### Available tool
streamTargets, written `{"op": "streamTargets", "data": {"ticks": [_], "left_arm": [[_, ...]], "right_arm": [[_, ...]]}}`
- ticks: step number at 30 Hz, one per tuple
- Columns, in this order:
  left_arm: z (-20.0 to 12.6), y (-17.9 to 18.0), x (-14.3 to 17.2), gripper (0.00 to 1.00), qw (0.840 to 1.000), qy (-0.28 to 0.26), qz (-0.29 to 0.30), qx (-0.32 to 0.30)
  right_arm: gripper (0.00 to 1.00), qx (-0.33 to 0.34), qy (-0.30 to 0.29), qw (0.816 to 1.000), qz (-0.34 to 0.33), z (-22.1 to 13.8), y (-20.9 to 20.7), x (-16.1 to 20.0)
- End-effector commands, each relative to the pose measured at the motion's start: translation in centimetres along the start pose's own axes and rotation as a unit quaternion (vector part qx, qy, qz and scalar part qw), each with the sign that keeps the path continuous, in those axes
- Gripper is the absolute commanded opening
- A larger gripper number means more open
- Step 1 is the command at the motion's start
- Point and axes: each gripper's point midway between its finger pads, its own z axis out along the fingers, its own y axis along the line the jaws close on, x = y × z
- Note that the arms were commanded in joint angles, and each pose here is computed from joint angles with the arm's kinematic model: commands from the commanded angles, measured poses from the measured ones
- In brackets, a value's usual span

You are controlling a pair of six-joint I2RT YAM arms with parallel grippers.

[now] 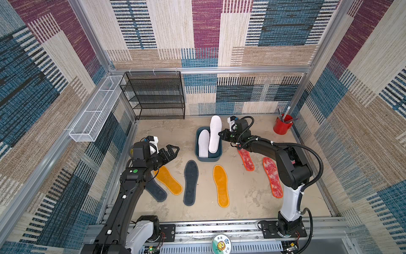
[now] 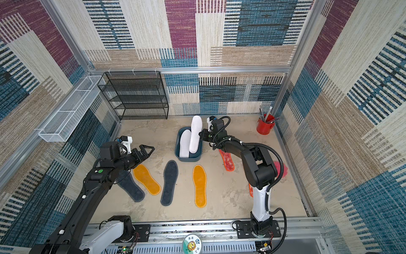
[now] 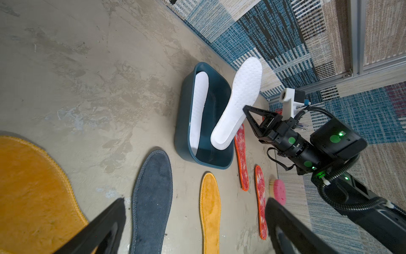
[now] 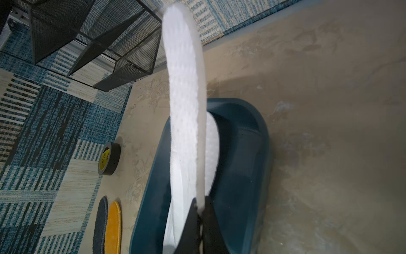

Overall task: Put the insoles into the storage box
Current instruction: Place the insole in the storage box.

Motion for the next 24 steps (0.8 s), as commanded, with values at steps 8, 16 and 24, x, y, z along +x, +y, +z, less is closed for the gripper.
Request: {"op": "streamTargets", "data": {"ticks": [8, 16, 24], "left_arm": [[0.4, -0.3, -0.2, 1.0, 1.0, 0.001, 0.001, 0.019], [0.5, -0.3, -0.3, 1.0, 1.0, 0.001, -0.005, 0.024], [0.7, -0.2, -0.2, 1.0, 1.0, 0.003, -0.01, 0.027]], "right_arm": [[0.0, -0.008, 0.029, 0.999, -0.011, 0.8, -0.6, 1.9], [0.0, 0.005, 0.042, 0.999, -0.003, 1.4, -1.7, 3.0], [0.0, 0.032, 0.051, 0.998, 0.0, 2.4, -3.0, 3.8]]}}
